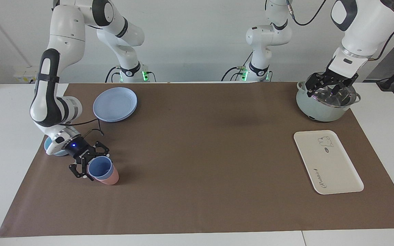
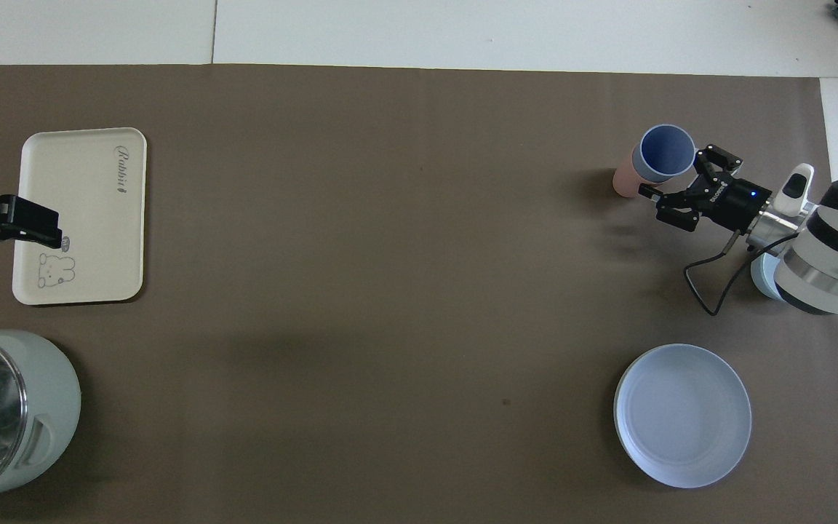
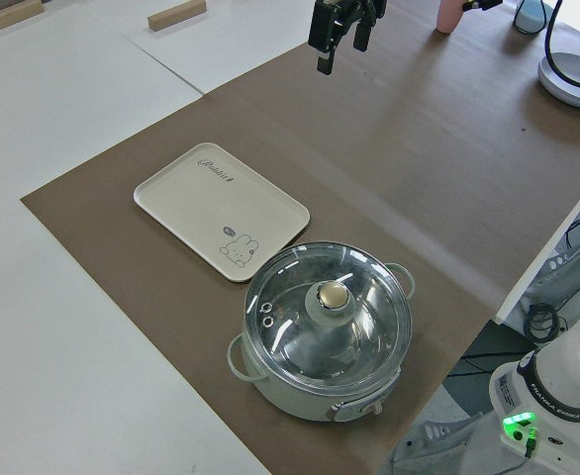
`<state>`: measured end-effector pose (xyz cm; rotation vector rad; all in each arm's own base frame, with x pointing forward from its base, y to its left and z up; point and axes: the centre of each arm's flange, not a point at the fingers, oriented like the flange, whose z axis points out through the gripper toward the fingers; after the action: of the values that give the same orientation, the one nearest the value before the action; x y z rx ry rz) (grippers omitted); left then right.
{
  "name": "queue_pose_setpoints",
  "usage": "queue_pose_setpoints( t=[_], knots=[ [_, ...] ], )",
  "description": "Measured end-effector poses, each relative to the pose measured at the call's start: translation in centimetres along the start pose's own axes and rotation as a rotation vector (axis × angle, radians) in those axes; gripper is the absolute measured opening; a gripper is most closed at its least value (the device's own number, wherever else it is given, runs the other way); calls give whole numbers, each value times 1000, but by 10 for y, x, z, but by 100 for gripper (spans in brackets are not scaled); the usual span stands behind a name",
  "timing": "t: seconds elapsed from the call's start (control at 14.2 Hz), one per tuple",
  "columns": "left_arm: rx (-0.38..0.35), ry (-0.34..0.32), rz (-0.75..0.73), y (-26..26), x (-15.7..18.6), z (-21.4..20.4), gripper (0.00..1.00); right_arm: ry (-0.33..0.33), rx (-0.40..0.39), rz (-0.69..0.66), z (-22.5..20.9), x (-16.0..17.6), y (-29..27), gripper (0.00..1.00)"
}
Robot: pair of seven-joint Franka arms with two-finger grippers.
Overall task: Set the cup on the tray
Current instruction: 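Lift the blue cup with the right gripper while the left gripper approaches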
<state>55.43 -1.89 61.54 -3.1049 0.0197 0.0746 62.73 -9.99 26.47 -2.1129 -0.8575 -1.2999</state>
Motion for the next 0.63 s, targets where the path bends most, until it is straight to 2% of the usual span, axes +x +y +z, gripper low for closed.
queue_pose_setpoints(
  t=[0.63],
  knots=[
    [0, 0, 0, 0, 0, 0, 100, -3, 17, -2, 12, 1, -7, 100]
  ],
)
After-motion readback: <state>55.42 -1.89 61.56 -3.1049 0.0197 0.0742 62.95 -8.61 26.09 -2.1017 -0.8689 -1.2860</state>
